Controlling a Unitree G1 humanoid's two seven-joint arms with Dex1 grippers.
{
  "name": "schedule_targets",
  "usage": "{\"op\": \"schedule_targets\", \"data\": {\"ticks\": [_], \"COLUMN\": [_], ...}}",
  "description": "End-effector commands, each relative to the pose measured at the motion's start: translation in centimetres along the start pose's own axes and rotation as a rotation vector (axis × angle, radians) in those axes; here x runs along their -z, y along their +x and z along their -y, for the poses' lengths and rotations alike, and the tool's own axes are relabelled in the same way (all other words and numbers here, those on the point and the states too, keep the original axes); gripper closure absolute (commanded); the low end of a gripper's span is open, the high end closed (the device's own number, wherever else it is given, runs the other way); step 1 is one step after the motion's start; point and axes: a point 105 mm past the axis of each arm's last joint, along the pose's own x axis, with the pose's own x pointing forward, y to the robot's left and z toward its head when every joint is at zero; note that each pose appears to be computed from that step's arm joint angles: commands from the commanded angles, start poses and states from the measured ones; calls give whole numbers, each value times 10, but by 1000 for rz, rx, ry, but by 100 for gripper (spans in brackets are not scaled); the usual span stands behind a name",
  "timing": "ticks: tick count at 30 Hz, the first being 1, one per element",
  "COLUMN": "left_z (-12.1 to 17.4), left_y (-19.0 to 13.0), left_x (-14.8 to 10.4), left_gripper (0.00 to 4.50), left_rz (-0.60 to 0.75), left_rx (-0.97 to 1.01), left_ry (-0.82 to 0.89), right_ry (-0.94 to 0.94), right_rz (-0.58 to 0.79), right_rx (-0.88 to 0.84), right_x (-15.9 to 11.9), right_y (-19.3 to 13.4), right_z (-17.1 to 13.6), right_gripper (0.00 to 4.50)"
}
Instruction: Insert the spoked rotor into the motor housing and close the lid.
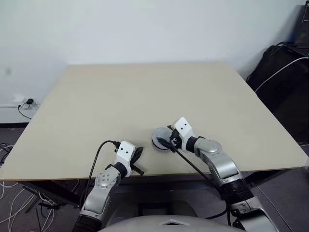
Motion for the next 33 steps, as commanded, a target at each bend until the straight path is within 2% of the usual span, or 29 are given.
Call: {"op": "schedule_targets", "data": {"ticks": [1, 14, 17, 19, 33], "left_z": [-2, -6, -6, -6, -4], "left_y": [-1, -3, -3, -3, -2], "left_x": [-16, -10, -9, -9, -11], "left_gripper": [447, 447, 447, 447, 447], "left_rz": [49, 38, 38, 38, 43], "left_rx": [-8, -27, -28, -27, -17], "left_ry": [21, 16, 15, 14, 15], "right_ry": [5, 13, 18, 20, 5], "right_rz": [48, -24, -27, -21, -65], "right_rx": [-13, -38, -14, -7, -11], "right_x": [-12, 7, 8, 7, 12], "right_y": [4, 9, 8, 7, 5], "right_z": [1, 0, 3, 4, 3], "right_gripper": [4, 4, 61, 123, 125]}}
